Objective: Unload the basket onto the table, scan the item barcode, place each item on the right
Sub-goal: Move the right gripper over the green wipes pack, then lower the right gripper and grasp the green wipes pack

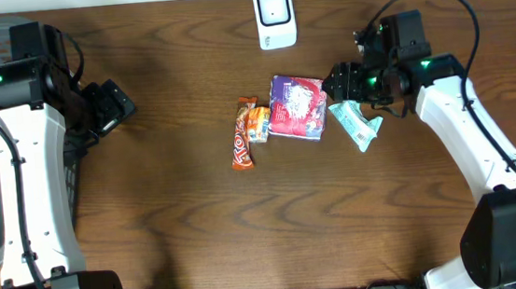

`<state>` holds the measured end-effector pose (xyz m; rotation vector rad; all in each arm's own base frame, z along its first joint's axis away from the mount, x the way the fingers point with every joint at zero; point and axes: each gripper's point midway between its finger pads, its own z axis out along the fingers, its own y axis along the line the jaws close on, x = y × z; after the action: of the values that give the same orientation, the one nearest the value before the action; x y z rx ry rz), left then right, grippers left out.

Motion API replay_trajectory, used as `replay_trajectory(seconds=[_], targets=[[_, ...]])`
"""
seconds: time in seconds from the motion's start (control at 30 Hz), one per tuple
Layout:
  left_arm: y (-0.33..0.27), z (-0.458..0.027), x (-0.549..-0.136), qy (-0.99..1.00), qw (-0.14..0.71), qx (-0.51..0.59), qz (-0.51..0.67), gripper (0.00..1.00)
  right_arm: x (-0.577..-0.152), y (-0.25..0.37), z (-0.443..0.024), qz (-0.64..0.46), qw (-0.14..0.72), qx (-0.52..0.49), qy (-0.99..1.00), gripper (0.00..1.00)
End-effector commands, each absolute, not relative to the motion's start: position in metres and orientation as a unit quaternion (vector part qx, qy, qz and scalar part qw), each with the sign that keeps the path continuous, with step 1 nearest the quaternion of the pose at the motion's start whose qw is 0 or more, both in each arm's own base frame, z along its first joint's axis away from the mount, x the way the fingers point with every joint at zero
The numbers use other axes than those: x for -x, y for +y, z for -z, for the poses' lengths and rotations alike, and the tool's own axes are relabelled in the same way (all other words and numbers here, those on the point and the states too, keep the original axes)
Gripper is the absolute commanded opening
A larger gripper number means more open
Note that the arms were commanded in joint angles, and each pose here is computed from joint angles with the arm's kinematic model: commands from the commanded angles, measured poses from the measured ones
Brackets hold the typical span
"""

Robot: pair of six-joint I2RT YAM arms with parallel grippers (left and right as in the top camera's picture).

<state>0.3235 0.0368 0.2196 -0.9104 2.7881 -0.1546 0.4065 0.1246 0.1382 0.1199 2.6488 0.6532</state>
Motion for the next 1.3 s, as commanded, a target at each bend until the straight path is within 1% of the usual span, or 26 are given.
replay_trajectory(seconds=[0.0,0.1,0.13,0.17,0.2,0.3,0.37,0.5,0.63,0.67,0.73,0.77,0.83,0.87,0.93,1.0,1.17,1.27], targets=[[0.039,-0.216,-0.322,0.945,0.096,0.311,0.045,0.98,-0.397,0.148,-0.115,-0.297,0.162,-0.050,0.940,0.74],[0.039,-0.216,-0.322,0.945,0.096,0.311,0.045,0.98,-0.388,0.167,-0.102,-0.343,0.133,-0.034,0.929,0.73],[0.039,-0.216,-0.322,0.945,0.096,0.311,0.045,0.98,-0.385,0.169,-0.097,-0.342,0.125,-0.034,0.931,0.72],[0.039,-0.216,-0.322,0.945,0.096,0.311,0.045,0.98,-0.381,0.172,-0.091,-0.339,0.115,-0.033,0.933,0.67],[0.039,-0.216,-0.322,0.945,0.096,0.311,0.045,0.98,-0.375,0.174,-0.083,-0.333,0.101,-0.033,0.937,0.68],[0.039,-0.216,-0.322,0.945,0.096,0.311,0.045,0.98,-0.369,0.175,-0.077,-0.318,0.091,-0.030,0.943,0.81],[0.039,-0.216,-0.322,0.945,0.096,0.311,0.045,0.98,-0.369,0.175,-0.081,-0.317,0.098,-0.013,0.943,0.86],[0.039,-0.216,-0.322,0.945,0.096,0.311,0.045,0.98,-0.376,0.158,-0.096,-0.280,0.117,-0.022,0.953,0.87],[0.039,-0.216,-0.322,0.945,0.096,0.311,0.045,0.98,-0.386,0.126,-0.123,-0.207,0.149,-0.012,0.967,0.89],[0.039,-0.216,-0.322,0.945,0.096,0.311,0.045,0.98,-0.390,0.114,-0.132,-0.182,0.162,-0.017,0.970,0.89],[0.039,-0.216,-0.322,0.945,0.096,0.311,0.045,0.98,-0.398,0.099,-0.146,-0.153,0.187,-0.027,0.970,0.85],[0.039,-0.216,-0.322,0.945,0.096,0.311,0.045,0.98,-0.402,0.091,-0.154,-0.140,0.201,-0.032,0.969,0.78],[0.039,-0.216,-0.322,0.945,0.096,0.311,0.045,0.98,-0.408,0.077,-0.165,-0.117,0.228,-0.030,0.966,0.80],[0.039,-0.216,-0.322,0.945,0.096,0.311,0.045,0.98,-0.411,0.070,-0.169,-0.104,0.240,-0.029,0.965,0.85],[0.039,-0.216,-0.322,0.945,0.096,0.311,0.045,0.98,-0.412,0.060,-0.170,-0.087,0.245,-0.034,0.965,0.89],[0.039,-0.216,-0.322,0.945,0.096,0.311,0.045,0.98,-0.410,0.052,-0.167,-0.071,0.240,-0.041,0.967,0.99],[0.039,-0.216,-0.322,0.945,0.096,0.311,0.045,0.98,-0.405,0.022,-0.147,0.015,0.229,-0.062,0.971,0.99],[0.039,-0.216,-0.322,0.945,0.096,0.311,0.045,0.98,-0.399,0.017,-0.130,0.030,0.207,-0.045,0.977,0.99]])
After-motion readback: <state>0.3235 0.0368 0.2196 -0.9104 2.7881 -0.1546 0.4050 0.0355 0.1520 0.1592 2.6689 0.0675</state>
